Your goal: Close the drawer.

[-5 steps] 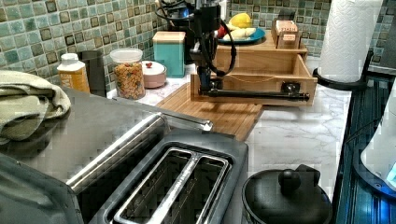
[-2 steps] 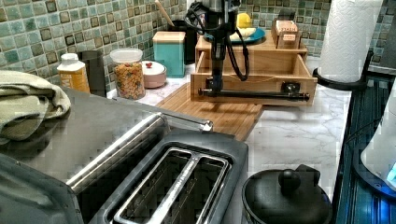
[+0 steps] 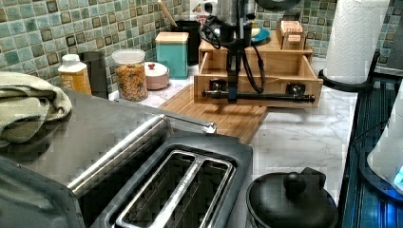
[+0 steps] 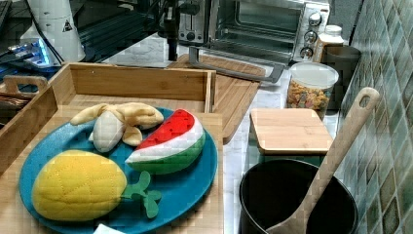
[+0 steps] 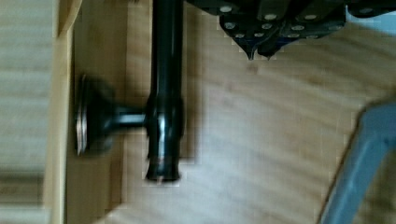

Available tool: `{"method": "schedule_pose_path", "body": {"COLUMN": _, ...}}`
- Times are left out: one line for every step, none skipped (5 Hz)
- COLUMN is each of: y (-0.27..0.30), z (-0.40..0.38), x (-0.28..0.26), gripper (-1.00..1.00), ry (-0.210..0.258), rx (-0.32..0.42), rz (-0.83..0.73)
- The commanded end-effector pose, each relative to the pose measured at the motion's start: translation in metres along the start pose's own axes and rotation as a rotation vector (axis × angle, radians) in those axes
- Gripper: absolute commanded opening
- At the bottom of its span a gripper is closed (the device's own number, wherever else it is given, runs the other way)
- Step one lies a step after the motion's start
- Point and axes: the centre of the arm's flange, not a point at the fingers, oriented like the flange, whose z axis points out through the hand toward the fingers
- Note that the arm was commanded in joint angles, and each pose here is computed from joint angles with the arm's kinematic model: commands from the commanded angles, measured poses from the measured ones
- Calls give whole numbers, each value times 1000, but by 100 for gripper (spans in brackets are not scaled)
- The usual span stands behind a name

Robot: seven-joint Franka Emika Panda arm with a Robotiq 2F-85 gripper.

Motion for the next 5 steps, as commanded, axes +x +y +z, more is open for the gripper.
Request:
{"method": "schedule_pose_path", "body": {"y": 15, "z": 9, "x": -51, "gripper": -100, "ry": -1, "rx": -55, "rz": -69}}
{"method": "schedule_pose_path", "body": {"y": 24, "z": 27, "x": -54, "gripper": -100, "ry": 22, "rx": -93, "rz": -106}}
{"method": "schedule_pose_path", "body": {"y": 38, "z": 39, "x": -53, "gripper": -100, "ry": 10, "rx": -77, "rz": -118}}
{"method": "schedule_pose_path", "body": {"y": 37, "z": 49, "x": -54, "gripper": -100, "ry": -10, "rx": -20, "rz": -86}}
{"method": "schedule_pose_path", "body": {"y": 21, "z": 44, "x": -55, "gripper": -100, "ry": -28, "rx": 10, "rz": -26}}
